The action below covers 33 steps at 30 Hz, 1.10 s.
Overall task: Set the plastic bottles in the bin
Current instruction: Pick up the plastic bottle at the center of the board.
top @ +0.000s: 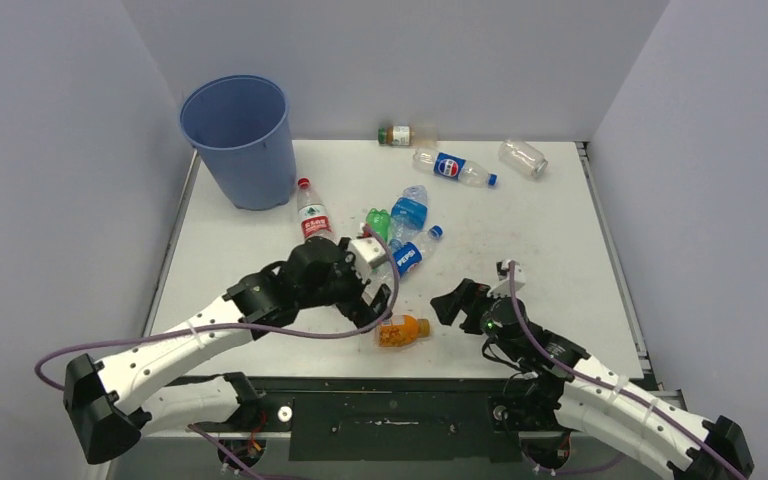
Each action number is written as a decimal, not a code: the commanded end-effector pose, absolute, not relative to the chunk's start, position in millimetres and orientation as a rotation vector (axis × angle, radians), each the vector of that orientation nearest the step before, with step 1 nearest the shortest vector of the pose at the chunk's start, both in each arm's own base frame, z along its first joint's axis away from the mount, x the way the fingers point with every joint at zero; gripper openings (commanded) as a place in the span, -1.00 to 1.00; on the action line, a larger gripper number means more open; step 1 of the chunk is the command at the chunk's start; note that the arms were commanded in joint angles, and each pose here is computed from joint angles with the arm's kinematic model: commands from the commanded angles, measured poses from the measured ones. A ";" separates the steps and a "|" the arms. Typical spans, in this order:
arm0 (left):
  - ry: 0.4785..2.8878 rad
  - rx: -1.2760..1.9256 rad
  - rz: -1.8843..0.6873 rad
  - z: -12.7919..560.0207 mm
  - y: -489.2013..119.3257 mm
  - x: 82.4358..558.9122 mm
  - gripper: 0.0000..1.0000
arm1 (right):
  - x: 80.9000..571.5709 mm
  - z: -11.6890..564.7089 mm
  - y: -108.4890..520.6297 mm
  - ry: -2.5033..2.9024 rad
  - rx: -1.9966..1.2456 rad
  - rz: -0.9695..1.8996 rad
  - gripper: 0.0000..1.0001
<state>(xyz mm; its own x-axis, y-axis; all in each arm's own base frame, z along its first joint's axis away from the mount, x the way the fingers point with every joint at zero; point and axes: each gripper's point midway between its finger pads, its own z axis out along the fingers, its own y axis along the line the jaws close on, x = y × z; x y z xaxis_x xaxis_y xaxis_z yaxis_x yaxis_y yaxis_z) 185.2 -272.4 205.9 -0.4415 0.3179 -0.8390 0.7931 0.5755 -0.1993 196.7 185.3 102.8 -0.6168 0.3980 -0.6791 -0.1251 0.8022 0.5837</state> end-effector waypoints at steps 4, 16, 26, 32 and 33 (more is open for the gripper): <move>1.910 1.475 -0.347 157.7 -291.2 153.7 0.93 | 199.0 129.6 171.2 2.043 0.239 0.734 0.80; 1.916 1.712 -0.096 115.2 -321.3 169.7 0.95 | 193.7 153.8 166.9 1.978 0.238 0.788 0.80; 2.005 1.781 -0.180 84.0 -332.8 167.7 0.77 | 190.2 165.3 154.7 1.935 0.248 0.777 0.80; 2.097 1.831 -0.173 58.6 -327.5 158.4 0.56 | 188.8 171.7 152.9 1.919 0.249 0.787 0.80; 2.108 1.831 -0.177 55.4 -327.4 157.1 0.50 | 188.6 173.0 152.6 1.917 0.248 0.787 0.80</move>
